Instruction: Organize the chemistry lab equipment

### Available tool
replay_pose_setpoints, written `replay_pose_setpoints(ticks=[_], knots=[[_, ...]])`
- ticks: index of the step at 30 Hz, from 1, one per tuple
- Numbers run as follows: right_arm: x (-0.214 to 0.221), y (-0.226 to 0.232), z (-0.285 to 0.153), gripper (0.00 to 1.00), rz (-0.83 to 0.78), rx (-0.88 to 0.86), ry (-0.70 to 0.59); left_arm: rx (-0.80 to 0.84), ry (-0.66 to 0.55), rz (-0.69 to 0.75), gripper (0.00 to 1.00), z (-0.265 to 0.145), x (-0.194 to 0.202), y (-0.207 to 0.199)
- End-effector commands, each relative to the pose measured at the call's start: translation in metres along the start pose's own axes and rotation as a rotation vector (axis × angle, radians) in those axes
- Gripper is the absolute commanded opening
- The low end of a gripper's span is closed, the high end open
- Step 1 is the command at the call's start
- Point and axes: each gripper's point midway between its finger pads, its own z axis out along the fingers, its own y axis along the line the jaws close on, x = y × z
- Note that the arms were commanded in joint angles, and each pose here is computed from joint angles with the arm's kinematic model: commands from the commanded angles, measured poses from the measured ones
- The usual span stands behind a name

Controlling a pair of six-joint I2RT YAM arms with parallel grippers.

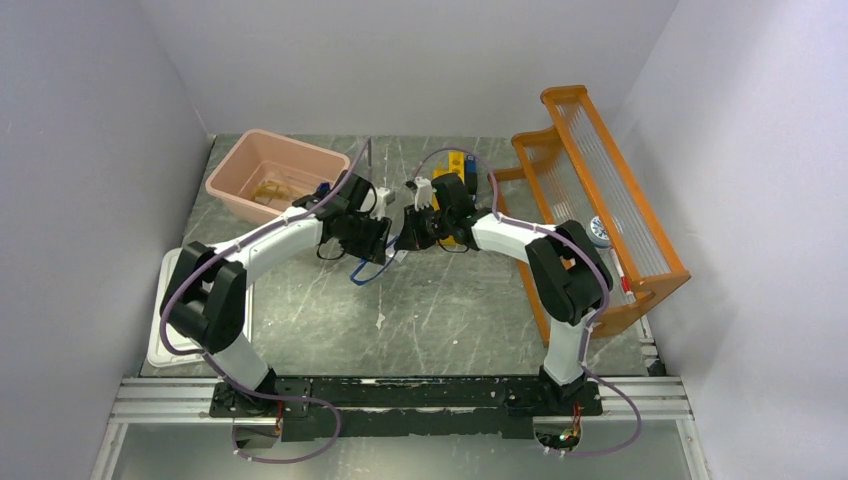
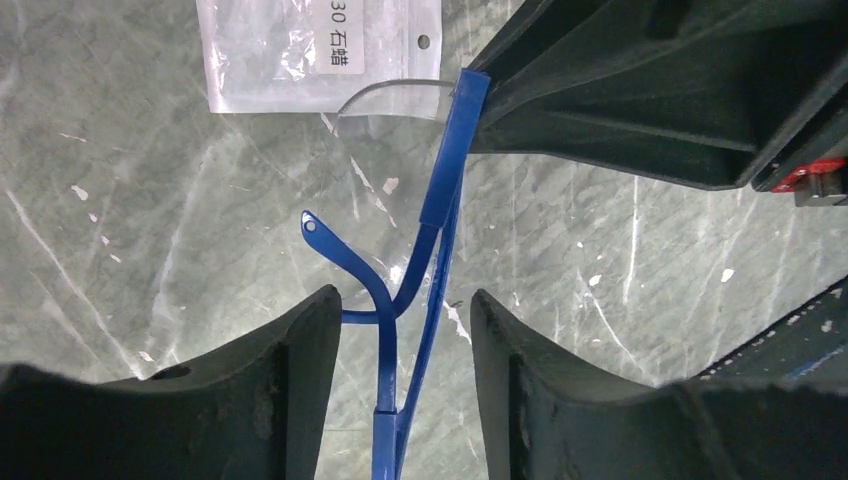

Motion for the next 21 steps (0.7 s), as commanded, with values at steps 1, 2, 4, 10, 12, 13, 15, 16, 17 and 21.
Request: replay_pose_setpoints(ticks=[1,2,4,10,12,13,15,16,17,21], knots=[[0.000,0.001,0.000,0.00,0.087,0.001,0.028,-0.065,-0.083,0.043,0.51,-0.004,-0.018,0.002],[0.000,0.002,0.000,0.00,0.098,-0.003,0.033,-0.078,-0.094,0.048,0.46,-0.003,-0.021,0.003],[0.001,0.003,0.001,0.00,0.119,-0.009,0.042,-0.096,-0.114,0.070,0.41,-0.002,-0.024,0.002],[0.003,0.010,0.001,0.00,0.181,-0.030,0.066,-0.158,-0.159,0.135,0.35,-0.002,-0.031,0.003],[0.003,0.012,0.001,0.00,0.202,-0.037,0.075,-0.160,-0.154,0.160,0.36,-0.001,-0.029,0.001],[0.004,0.012,0.001,0.00,0.214,-0.037,0.081,-0.173,-0.153,0.172,0.35,-0.001,-0.028,0.001],[0.006,0.012,0.002,0.00,0.241,-0.032,0.099,-0.203,-0.152,0.198,0.35,-0.001,-0.028,0.003],[0.005,0.012,0.002,0.00,0.248,-0.030,0.102,-0.214,-0.149,0.213,0.34,-0.001,-0.026,0.002],[0.006,0.012,0.003,0.00,0.260,-0.027,0.109,-0.227,-0.144,0.227,0.33,0.000,-0.025,0.002],[0.009,0.008,0.004,0.00,0.289,-0.001,0.136,-0.281,-0.130,0.273,0.32,-0.002,-0.022,0.003]])
